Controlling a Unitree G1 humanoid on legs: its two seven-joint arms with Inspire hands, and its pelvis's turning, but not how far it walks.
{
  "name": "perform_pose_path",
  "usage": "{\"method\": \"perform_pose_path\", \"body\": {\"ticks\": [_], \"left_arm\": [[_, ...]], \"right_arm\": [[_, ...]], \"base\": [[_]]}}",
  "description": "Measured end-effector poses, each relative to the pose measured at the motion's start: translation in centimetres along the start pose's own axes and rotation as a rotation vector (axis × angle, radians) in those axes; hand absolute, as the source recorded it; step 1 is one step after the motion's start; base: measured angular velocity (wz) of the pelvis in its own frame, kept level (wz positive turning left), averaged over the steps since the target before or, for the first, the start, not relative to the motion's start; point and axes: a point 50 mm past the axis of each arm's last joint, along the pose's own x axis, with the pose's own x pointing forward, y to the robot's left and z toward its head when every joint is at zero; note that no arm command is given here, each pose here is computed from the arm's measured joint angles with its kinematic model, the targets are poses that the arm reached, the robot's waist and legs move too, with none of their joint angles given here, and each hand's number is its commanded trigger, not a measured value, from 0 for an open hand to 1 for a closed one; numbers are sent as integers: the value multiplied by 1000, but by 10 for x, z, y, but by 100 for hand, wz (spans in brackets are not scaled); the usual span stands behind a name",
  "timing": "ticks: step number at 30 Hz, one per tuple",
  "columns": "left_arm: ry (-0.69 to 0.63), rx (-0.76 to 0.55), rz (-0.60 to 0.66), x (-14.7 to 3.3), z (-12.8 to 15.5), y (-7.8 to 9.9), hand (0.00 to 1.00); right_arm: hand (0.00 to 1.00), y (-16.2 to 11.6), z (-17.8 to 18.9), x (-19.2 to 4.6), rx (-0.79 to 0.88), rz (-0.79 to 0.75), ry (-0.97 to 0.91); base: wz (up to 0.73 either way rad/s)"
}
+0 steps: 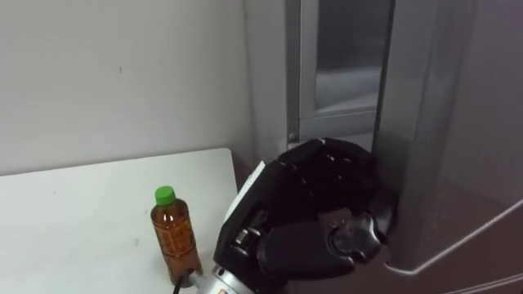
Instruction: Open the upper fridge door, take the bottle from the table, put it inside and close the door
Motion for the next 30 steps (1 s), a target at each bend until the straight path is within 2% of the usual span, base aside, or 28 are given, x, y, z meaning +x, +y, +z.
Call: {"method": "perform_pose_path", "body": {"ticks": [3, 8, 14, 18, 22, 24, 30], "left_arm": [[14, -5, -38, 0, -3, -5, 43], [108, -29, -136, -2, -20, -16, 36], [254, -57, -213, -8, -43, -24, 34], [260, -63, -235, -9, -44, -26, 30], [251, -61, -256, -6, -43, -27, 8], [248, -54, -268, -4, -41, -28, 0], [248, -34, -279, -3, -41, -28, 0]], "right_arm": [[0, 0, 2, 0, -3, 0, -4], [0, 1, 7, 1, -4, 10, -17], [0, 4, 10, 1, 17, 28, -29], [0, 3, 10, 1, 50, 27, -32], [0, 2, 10, 1, 52, 17, -29], [0, 2, 9, 1, 52, 14, -29], [0, 1, 10, 1, 51, 5, -28]], "base": [[-8], [-18], [-19], [-6], [-10], [-3], [0]]}}
